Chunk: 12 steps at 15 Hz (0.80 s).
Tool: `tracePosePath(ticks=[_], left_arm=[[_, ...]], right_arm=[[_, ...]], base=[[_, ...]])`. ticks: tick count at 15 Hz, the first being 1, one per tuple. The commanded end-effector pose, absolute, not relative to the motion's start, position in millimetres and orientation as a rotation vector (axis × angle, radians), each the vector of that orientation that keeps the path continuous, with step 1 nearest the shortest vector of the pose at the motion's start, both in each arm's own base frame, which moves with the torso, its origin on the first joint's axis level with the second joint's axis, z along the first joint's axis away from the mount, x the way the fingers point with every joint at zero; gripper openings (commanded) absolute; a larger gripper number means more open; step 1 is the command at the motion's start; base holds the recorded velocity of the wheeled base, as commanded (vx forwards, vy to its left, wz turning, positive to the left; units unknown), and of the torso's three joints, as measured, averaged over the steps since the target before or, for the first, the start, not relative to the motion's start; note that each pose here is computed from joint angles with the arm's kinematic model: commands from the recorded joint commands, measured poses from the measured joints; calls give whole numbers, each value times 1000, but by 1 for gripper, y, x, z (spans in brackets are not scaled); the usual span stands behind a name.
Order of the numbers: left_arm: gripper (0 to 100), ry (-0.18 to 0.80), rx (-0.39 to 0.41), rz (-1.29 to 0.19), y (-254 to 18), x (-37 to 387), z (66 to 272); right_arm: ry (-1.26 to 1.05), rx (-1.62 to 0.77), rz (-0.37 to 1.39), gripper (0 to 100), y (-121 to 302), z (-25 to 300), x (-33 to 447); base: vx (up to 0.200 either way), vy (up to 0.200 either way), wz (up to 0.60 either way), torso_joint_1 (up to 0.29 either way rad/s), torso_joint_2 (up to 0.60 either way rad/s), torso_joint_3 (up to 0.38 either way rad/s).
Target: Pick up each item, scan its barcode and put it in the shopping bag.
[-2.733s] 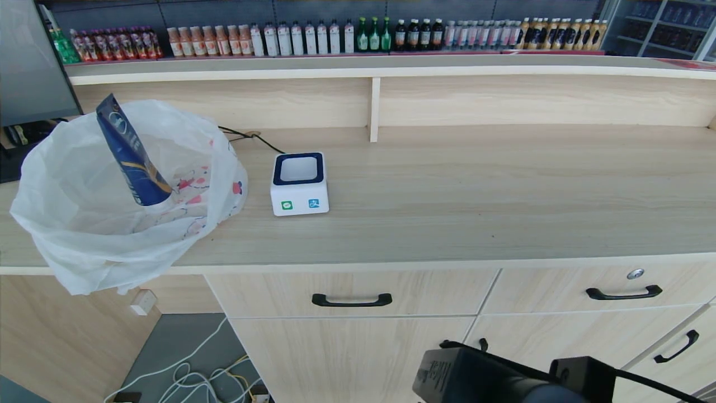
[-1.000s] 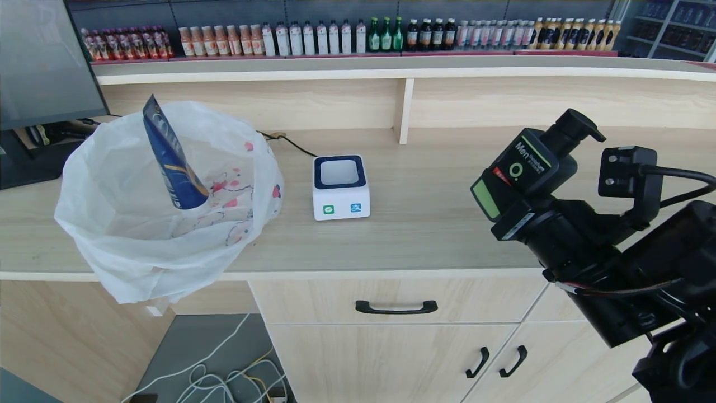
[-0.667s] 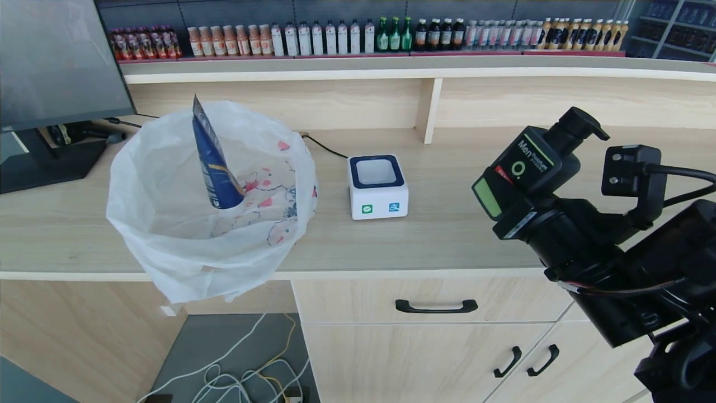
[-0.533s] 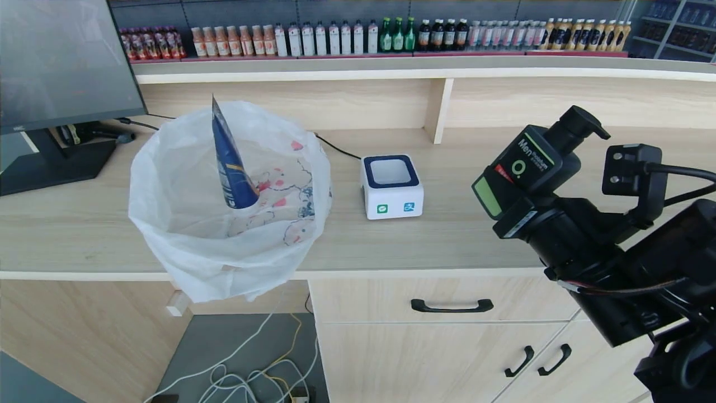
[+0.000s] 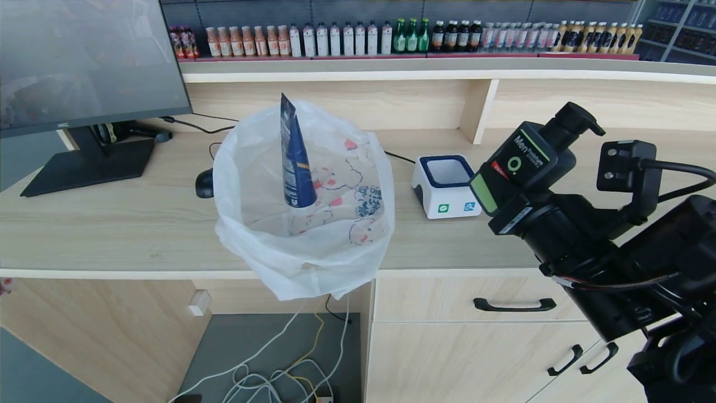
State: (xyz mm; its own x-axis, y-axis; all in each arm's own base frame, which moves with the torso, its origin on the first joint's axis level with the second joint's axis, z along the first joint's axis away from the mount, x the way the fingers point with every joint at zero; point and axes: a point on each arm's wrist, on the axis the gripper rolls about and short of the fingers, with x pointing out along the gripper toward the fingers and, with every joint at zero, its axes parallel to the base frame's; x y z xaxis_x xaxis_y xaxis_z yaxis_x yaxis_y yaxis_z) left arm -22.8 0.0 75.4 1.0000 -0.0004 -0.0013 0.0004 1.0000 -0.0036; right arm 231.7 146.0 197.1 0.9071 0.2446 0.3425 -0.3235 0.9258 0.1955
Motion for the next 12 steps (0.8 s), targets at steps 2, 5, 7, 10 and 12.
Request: tracePosePath(ticks=[2,5,7,10,12], left_arm=[[100,0,-5,0,0,-23,75],[100,0,-5,0,0,-23,75],[100,0,-5,0,0,-23,75],[100,0,-5,0,0,-23,75],[100,0,-5,-2,0,-23,75]], right_arm=[[-328,257,300,0,149,199,235],[-306,308,336,0,153,196,230],[-302,383,340,0,156,197,236],[-344,520,407,0,178,210,253],[-353,570,430,0,190,209,270]], base=[[0,0,0,0,0,0],[0,0,0,0,0,0],[0,0,0,0,0,0],[0,0,0,0,0,0],[0,0,0,0,0,0]])
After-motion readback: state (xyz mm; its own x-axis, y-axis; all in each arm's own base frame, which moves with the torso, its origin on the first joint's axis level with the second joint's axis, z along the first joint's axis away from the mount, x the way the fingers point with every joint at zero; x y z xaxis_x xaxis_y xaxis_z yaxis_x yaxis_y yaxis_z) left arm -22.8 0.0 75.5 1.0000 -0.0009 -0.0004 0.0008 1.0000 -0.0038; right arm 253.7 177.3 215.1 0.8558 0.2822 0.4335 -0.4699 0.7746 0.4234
